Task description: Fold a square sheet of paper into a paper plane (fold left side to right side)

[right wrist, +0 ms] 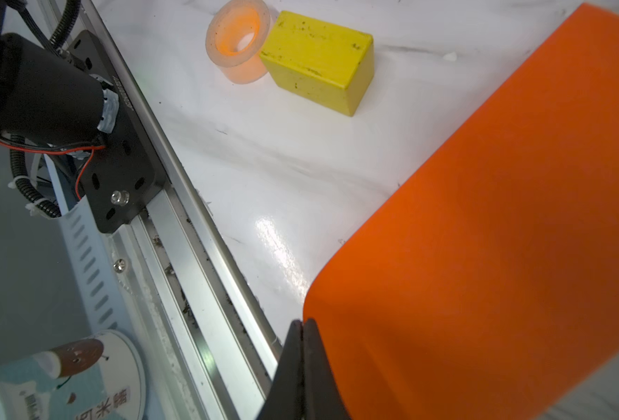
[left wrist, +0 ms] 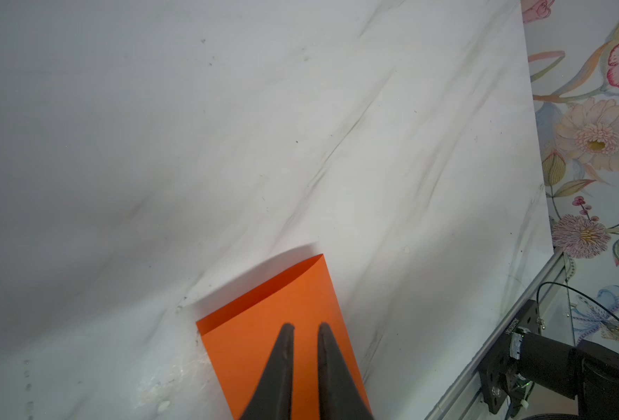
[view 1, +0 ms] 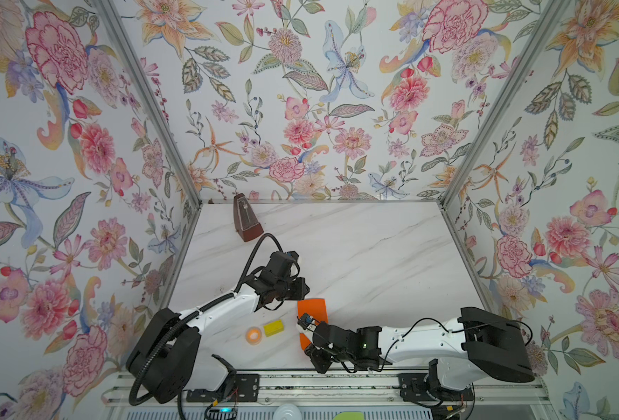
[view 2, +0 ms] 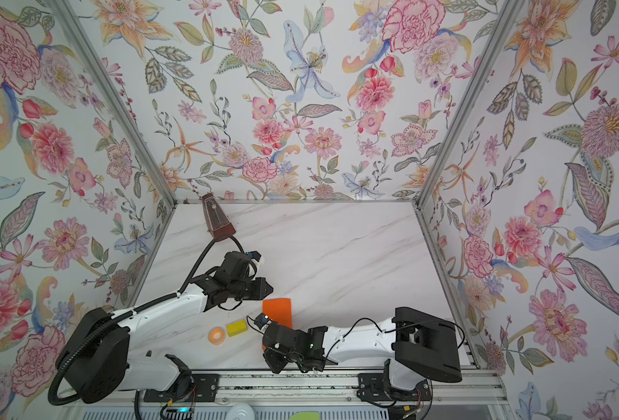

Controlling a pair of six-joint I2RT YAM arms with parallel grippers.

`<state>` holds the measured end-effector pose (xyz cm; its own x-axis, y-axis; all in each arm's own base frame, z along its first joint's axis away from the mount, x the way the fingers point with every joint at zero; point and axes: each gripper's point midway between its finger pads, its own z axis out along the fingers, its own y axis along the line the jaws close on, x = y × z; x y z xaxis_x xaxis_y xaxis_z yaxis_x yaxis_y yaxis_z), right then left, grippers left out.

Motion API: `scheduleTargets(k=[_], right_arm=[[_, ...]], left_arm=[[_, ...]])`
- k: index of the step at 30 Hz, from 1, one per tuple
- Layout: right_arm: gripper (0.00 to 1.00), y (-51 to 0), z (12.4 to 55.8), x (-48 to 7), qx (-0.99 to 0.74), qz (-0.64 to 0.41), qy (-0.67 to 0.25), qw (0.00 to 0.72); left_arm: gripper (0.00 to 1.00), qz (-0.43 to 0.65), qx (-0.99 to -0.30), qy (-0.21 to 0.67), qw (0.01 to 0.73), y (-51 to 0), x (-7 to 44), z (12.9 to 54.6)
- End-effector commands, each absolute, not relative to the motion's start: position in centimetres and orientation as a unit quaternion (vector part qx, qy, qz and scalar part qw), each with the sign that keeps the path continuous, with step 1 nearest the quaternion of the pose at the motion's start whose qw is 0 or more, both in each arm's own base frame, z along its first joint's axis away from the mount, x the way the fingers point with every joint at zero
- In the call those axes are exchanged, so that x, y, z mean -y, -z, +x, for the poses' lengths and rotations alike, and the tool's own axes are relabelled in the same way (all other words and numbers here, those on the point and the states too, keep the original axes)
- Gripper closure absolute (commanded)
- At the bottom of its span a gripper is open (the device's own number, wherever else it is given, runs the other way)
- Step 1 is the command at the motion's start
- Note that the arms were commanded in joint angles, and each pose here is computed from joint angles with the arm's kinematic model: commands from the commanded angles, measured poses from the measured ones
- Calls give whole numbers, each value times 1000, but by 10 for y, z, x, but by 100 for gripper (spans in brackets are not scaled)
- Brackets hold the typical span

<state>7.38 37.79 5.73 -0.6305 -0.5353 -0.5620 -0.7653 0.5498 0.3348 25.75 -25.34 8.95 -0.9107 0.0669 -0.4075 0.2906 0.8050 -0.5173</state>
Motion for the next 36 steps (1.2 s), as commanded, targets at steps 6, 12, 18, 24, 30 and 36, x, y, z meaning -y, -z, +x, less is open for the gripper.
scheduleTargets(k=[6,12,18,24,30,36], right_arm=[[100,-63,84,-378,-864,-317,-346,183],[100,-62,90,-370,-867,-299,-354,184],[100,-61,96,-365,-870,-285,-357,185],[100,-58,103,-361,-877,-270,-356,176],[100,-56,116,-354,-887,-251,-348,173],[100,-46,125,-340,-900,-235,-328,167]], left_arm=[[94,126,-931,312,144,-57,278,247],[95,126,-940,297,112,-29,278,244],[96,131,-951,261,104,-18,266,243],[97,140,-960,227,91,-4,255,239],[97,150,-964,206,82,6,248,236],[98,151,-963,209,80,6,249,235]])
